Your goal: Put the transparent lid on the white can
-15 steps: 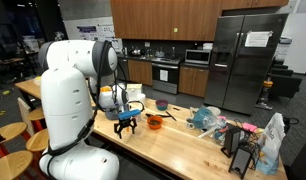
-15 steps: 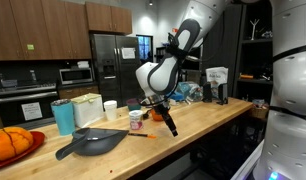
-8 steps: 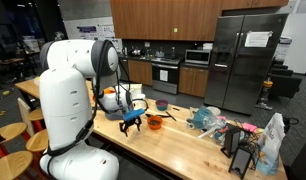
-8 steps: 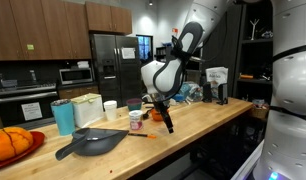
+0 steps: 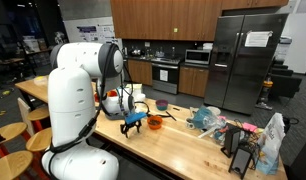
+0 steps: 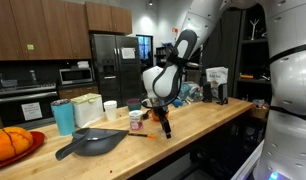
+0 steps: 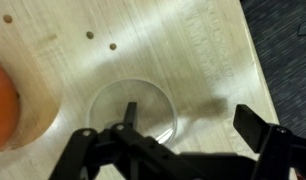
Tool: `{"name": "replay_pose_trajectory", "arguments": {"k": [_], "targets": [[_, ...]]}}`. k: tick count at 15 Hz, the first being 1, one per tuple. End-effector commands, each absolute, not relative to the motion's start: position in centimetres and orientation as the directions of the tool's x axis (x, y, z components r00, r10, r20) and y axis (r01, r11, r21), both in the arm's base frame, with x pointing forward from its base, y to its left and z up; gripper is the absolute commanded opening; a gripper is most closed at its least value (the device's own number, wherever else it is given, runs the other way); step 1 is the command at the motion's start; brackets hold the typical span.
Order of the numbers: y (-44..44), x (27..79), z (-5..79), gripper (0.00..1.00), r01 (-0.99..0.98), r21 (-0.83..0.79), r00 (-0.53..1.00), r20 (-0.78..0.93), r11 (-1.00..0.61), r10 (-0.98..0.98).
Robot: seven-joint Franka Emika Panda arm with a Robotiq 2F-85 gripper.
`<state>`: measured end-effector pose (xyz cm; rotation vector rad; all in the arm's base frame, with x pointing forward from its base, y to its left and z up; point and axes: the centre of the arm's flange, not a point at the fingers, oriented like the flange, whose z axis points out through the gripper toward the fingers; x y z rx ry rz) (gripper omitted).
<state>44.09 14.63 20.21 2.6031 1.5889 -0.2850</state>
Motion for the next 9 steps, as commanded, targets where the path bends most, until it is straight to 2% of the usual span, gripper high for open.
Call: {"name": "replay_pose_trajectory", "arguments": {"k": [1,4,9], "targets": [[14.14,44.61,19.74,0.7,0.89,-0.049,0.44,-0.169,-0.453,0.882],[13.81,45.1,19.99,0.5,0.888,-0.047,0.445,-0.16,-0.457,0.881],[13.46,45.48,20.45,0.1,0.883,-0.06,0.454,-0.137,-0.465,0.88]]}}
